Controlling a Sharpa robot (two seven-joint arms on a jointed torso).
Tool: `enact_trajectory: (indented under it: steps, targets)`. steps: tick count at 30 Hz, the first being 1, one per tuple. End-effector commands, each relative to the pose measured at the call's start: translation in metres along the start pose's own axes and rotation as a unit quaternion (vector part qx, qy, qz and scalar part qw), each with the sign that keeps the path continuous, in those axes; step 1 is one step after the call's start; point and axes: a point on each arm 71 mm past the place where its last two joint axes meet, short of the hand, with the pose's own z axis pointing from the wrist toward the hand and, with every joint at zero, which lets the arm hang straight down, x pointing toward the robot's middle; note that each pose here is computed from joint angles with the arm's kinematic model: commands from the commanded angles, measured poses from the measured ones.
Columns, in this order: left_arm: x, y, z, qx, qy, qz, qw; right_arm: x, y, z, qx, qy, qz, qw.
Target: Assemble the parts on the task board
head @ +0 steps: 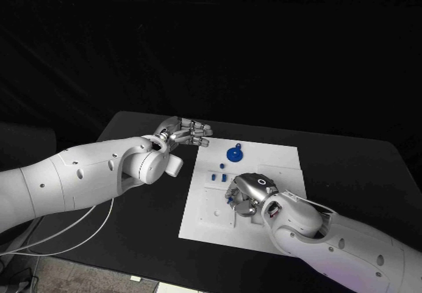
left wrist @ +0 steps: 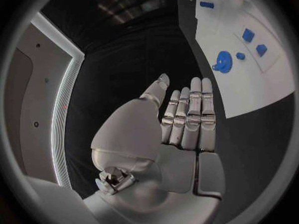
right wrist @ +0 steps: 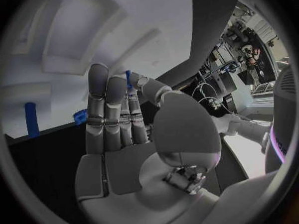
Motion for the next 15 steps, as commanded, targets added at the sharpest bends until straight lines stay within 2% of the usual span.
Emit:
enact_trajectory:
  steps: [1, 15]
  targets:
    - [0.0023, -0.0022, 0.0004, 0.006, 0.006, 0.002, 1.0, 0.001, 0.002, 0.0, -0.002, -0.002, -0.007, 1.0]
    - [0.0031, -0.0021, 0.0008, 0.005, 0.008, 0.001, 1.0, 0.012, 0.004, -0.001, 0.001, 0.019, -0.027, 0.999]
